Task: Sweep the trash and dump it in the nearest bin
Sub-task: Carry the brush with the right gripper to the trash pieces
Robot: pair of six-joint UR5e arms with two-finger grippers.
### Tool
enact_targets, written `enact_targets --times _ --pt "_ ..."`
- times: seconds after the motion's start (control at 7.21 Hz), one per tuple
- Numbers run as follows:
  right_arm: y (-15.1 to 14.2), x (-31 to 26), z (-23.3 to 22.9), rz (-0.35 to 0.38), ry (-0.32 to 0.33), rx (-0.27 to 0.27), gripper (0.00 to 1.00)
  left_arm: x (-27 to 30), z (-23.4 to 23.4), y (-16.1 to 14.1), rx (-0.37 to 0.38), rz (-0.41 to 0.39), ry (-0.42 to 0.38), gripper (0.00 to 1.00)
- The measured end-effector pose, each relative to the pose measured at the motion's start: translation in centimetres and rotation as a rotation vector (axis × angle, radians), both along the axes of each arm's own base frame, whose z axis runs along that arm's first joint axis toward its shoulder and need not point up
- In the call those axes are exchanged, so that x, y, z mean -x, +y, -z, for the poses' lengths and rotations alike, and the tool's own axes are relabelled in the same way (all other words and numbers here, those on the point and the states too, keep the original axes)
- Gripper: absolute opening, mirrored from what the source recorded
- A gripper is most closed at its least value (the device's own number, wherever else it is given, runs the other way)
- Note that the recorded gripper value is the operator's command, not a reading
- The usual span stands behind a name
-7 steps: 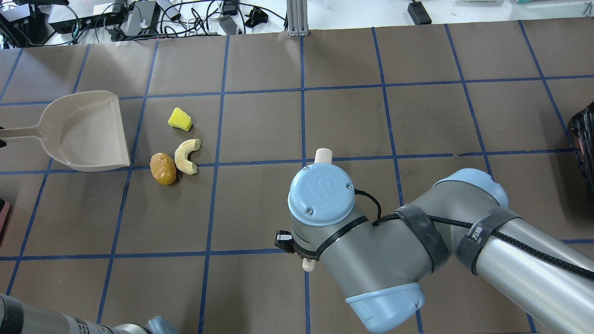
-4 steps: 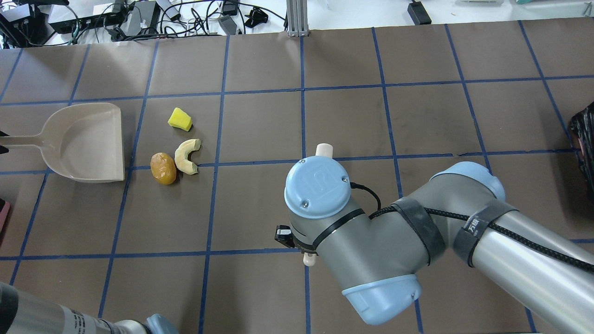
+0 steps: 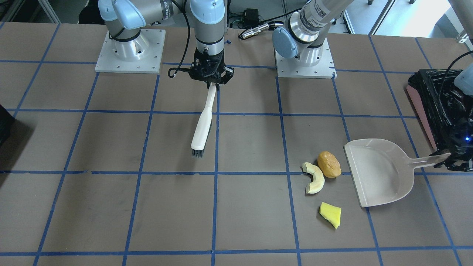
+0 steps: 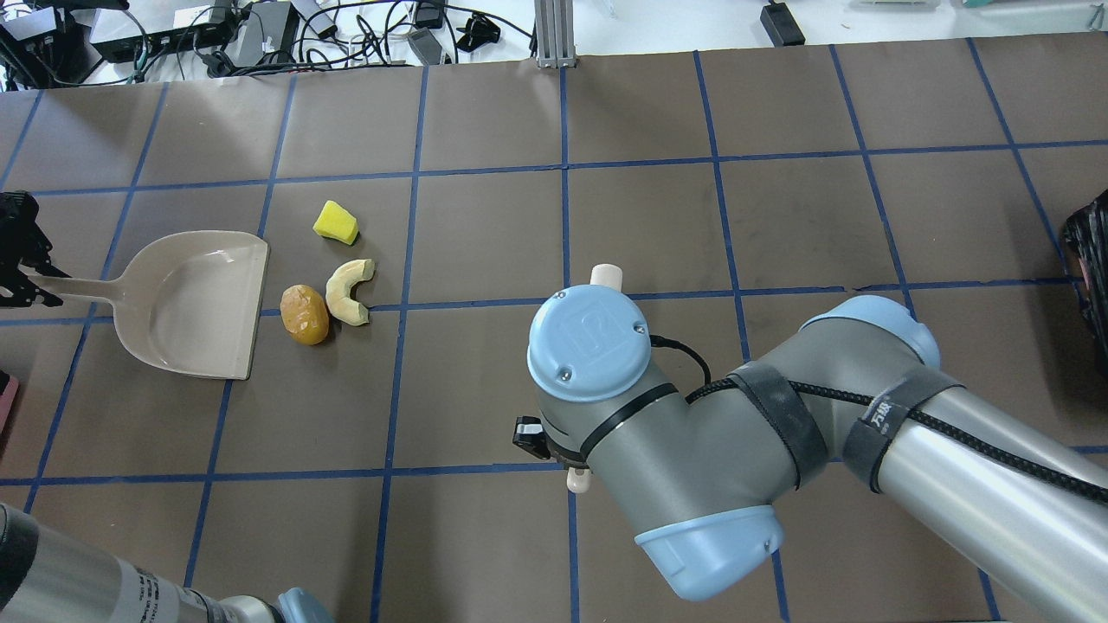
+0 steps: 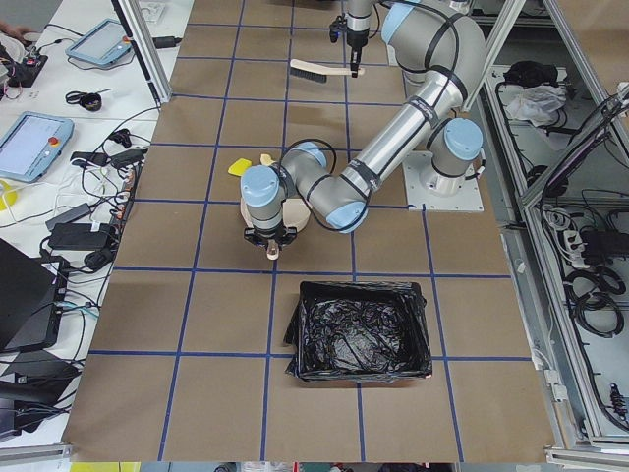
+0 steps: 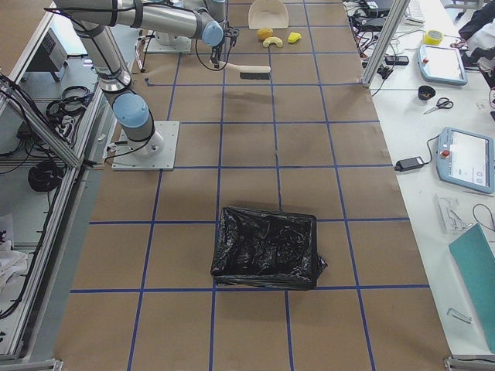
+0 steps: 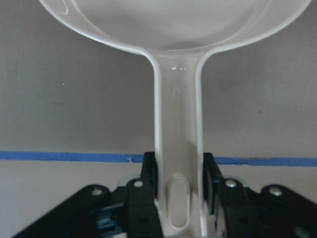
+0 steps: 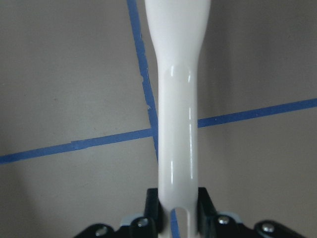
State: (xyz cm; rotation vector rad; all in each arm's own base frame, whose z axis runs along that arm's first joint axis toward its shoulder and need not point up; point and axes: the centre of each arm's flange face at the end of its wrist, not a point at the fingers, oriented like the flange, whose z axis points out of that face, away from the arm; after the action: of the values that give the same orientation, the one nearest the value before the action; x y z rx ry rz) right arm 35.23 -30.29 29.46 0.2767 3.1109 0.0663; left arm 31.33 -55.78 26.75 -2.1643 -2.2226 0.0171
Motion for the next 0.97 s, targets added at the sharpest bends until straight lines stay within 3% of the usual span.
enact_targets --times 0.42,0.69,0.97 --pt "-0.7 -0.5 -0.5 -0.003 -0.011 0.007 0.00 1.1 0.7 -0.9 -0.003 0.029 -0.007 0.00" --pt "-4.8 -3.5 -0.9 0.003 -0.023 0.015 0.00 1.2 1.2 -1.1 -0.002 0.032 -0.010 0.00" --pt "-7.7 -8.1 -0.5 0.096 -0.035 0.011 0.00 1.2 1.2 -1.3 -0.006 0.033 -0.024 0.00"
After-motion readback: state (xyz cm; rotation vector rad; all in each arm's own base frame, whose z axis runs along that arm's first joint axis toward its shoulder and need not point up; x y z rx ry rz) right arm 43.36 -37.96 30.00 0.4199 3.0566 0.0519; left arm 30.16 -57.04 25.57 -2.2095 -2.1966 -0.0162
